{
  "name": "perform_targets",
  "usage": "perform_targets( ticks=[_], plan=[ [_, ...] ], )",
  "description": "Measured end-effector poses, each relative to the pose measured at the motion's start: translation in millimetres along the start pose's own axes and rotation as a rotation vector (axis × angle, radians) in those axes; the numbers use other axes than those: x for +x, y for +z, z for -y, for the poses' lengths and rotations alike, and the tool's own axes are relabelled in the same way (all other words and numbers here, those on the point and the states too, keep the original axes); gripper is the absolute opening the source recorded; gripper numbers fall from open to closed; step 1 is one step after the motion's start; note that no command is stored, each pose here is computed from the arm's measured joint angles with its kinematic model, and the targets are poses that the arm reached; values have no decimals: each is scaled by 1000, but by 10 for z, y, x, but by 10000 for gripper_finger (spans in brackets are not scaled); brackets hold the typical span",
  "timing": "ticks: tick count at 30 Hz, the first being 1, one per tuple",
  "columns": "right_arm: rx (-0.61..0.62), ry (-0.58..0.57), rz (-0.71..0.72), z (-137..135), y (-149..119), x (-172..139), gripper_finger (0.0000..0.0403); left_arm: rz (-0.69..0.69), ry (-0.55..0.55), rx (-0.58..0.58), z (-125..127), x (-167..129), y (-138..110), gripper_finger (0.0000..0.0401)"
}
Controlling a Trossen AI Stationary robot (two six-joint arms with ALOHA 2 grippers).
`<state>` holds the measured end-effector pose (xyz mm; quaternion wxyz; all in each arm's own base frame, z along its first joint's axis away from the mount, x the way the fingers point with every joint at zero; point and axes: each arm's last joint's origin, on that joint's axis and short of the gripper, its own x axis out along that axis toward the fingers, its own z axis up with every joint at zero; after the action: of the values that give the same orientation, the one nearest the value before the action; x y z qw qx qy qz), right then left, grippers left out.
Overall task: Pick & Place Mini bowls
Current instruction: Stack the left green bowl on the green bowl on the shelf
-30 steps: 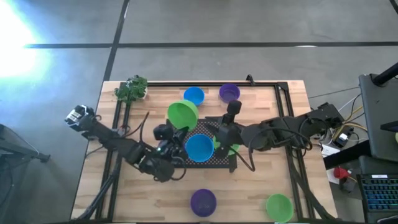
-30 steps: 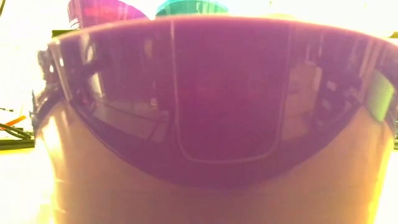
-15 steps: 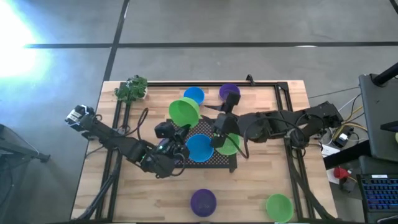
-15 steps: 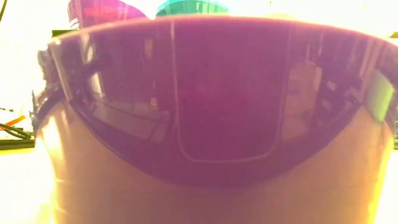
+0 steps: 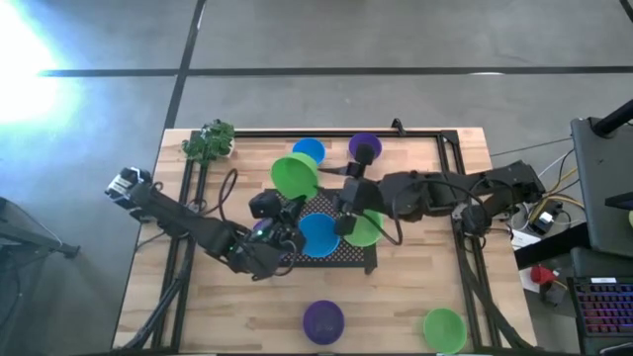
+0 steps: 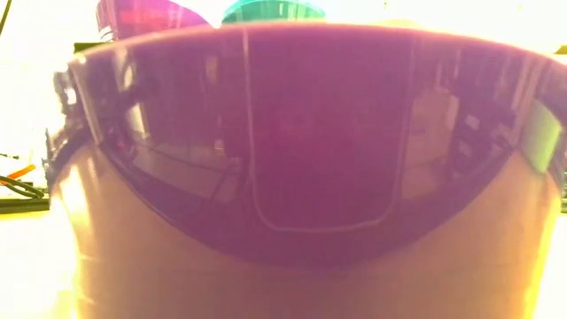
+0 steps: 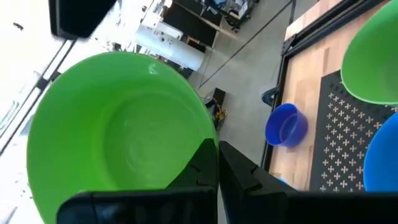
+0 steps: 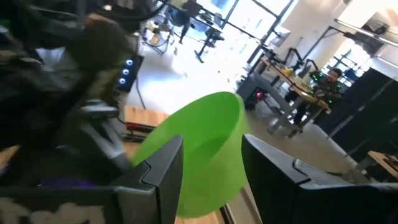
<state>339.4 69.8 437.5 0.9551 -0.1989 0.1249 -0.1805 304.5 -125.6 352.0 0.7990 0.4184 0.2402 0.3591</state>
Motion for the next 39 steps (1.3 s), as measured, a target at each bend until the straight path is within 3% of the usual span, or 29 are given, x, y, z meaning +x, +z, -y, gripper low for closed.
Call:
perform_targets(
  ticks=[7,13,24,30,34,39],
  plan=[
    [-5,-27,-30,37,-65,121,152,-3,13,118,204,47,72,0],
    [-16,-126,-76,55,-88,116,142,-23,34,124,224,51,70,0],
    [59,-122,-151,35,-182,108,132,-27,43,129,227,29,70,0],
    [38,-113,-185,26,-222,101,125,-27,45,122,224,25,74,0],
    [17,-110,-195,24,-232,100,94,-27,45,121,224,24,75,0],
    [-2,-114,-196,30,-232,102,21,-17,35,120,227,23,78,0]
  ],
)
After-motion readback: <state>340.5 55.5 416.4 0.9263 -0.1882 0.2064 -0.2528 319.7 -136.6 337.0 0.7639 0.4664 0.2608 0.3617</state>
